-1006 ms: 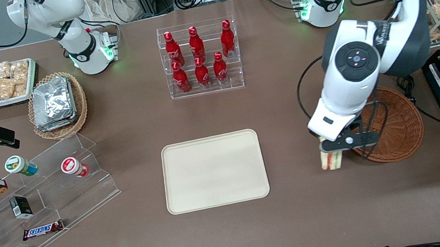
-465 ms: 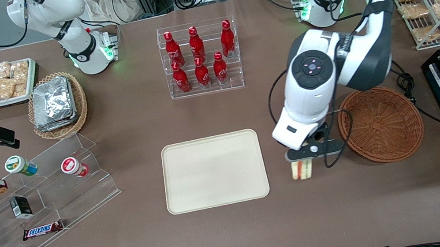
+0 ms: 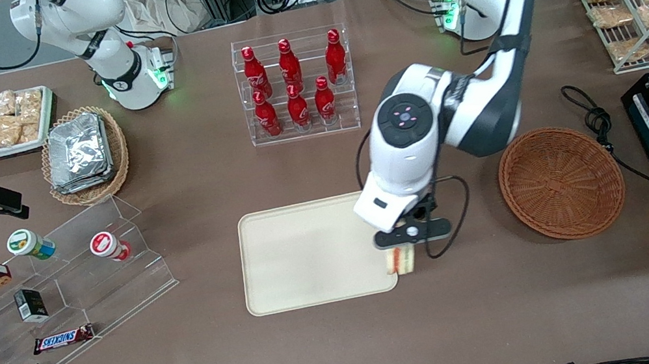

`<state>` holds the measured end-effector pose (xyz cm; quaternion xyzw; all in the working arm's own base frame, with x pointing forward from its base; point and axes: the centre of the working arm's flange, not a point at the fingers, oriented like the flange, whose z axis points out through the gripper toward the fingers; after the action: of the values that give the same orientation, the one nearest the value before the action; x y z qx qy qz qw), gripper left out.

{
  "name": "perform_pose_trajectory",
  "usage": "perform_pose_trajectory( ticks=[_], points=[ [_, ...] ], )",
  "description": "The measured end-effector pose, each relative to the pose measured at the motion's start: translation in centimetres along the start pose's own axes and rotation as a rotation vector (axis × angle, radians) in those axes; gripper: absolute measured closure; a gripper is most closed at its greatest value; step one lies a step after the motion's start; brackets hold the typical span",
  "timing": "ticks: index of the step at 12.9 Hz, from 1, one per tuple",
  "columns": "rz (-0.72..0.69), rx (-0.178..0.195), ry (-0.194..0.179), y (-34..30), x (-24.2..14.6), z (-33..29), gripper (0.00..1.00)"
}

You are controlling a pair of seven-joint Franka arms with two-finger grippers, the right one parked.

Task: Place sandwich from basket to tray
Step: 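Carry the held sandwich over the cream tray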

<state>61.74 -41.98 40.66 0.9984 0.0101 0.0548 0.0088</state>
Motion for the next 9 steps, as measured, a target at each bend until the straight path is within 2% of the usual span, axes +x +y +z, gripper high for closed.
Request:
perform_pose_trajectory(
  ticks=[2, 6, 9],
  points=[
    [-0.008, -0.021, -0.010, 2.2, -1.0, 2.9, 0.80],
    [0.005, -0.018, -0.053, 3.6, -2.1, 7.0, 0.80],
    [0.018, -0.040, -0.061, 4.8, -2.8, 9.8, 0.80]
  ],
)
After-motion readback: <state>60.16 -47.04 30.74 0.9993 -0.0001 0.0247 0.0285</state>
